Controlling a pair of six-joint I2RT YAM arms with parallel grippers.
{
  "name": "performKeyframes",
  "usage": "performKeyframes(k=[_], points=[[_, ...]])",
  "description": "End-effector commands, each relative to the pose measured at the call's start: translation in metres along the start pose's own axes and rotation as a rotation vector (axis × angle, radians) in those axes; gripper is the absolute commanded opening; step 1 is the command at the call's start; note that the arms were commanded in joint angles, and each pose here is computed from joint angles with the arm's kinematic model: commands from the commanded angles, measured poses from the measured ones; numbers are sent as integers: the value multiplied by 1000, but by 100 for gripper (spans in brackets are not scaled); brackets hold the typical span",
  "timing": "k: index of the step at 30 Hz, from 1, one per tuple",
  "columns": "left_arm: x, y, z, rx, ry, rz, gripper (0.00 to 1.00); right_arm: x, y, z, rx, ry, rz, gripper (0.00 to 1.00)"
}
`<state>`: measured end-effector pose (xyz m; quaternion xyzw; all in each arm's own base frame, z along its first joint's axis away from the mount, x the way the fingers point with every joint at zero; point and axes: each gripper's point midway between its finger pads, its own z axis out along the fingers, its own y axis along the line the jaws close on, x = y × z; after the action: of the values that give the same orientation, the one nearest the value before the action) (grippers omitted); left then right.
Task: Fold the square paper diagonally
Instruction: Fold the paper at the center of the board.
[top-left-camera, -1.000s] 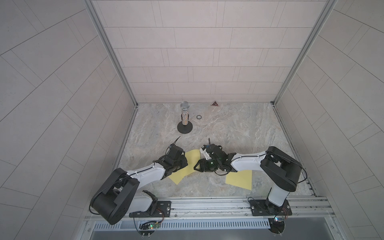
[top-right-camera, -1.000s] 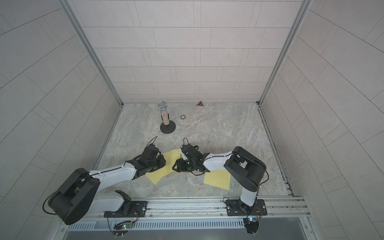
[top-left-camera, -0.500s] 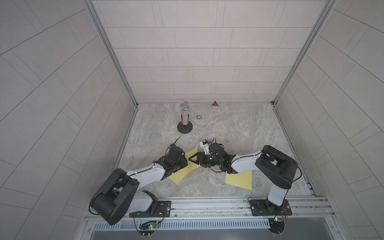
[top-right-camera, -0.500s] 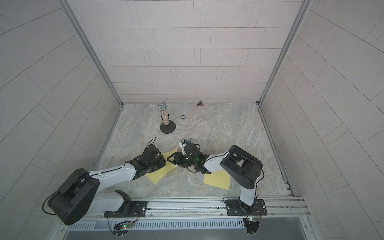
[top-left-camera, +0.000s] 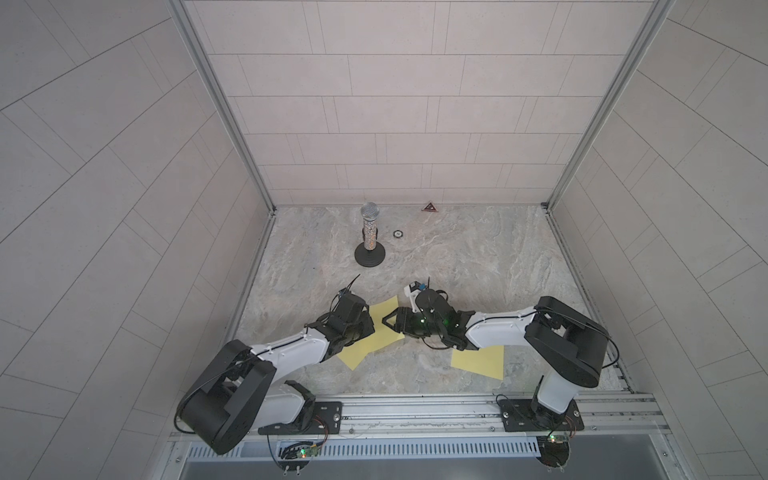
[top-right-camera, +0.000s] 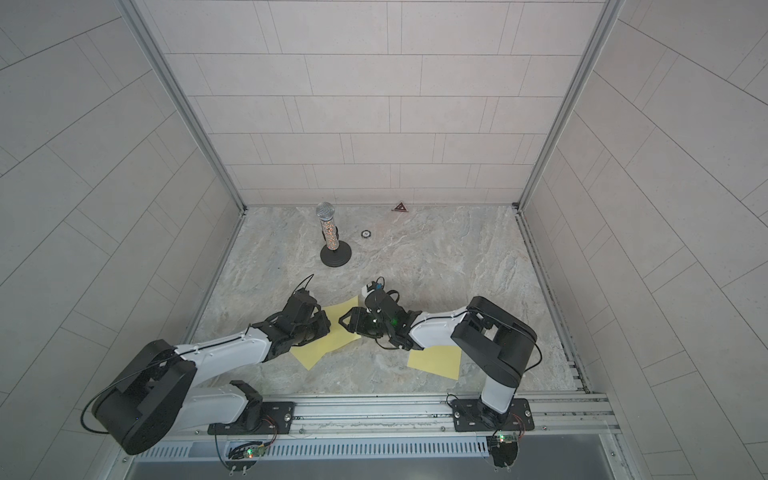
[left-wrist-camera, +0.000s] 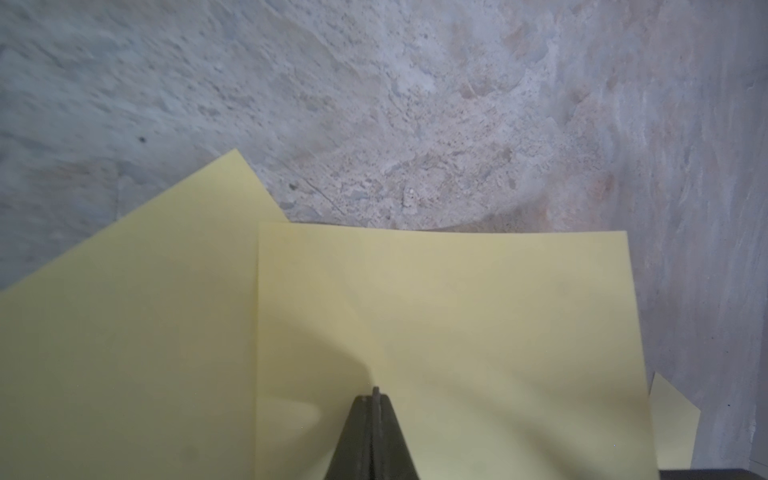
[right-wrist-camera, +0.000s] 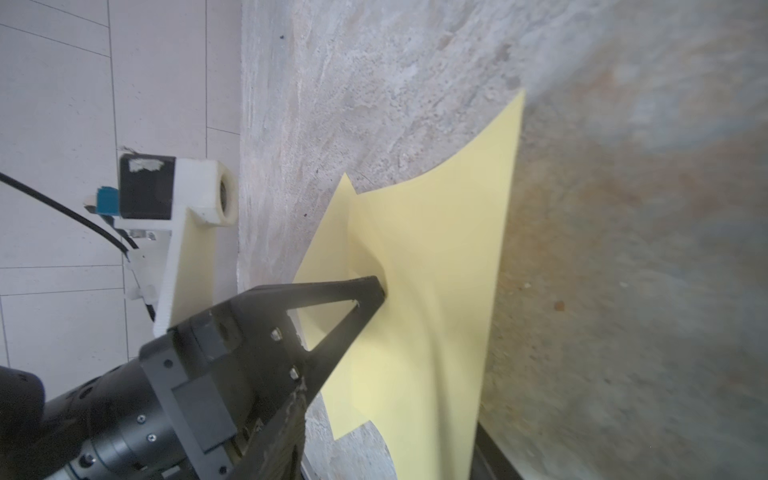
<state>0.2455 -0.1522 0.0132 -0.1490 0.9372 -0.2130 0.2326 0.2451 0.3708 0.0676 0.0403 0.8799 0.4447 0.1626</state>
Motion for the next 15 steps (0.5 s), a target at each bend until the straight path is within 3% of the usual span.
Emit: performKeyframes(k=[1,9,15], points=[[38,52,-2,-180,117,24,7,17,-33,0,95,30,30,55],[37,57,-1,-206,116,33,7,30,-32,-1,104,-9,49,54],[39,62,-1,-229,117,32,6,41,-40,1,61,-24,157,52]])
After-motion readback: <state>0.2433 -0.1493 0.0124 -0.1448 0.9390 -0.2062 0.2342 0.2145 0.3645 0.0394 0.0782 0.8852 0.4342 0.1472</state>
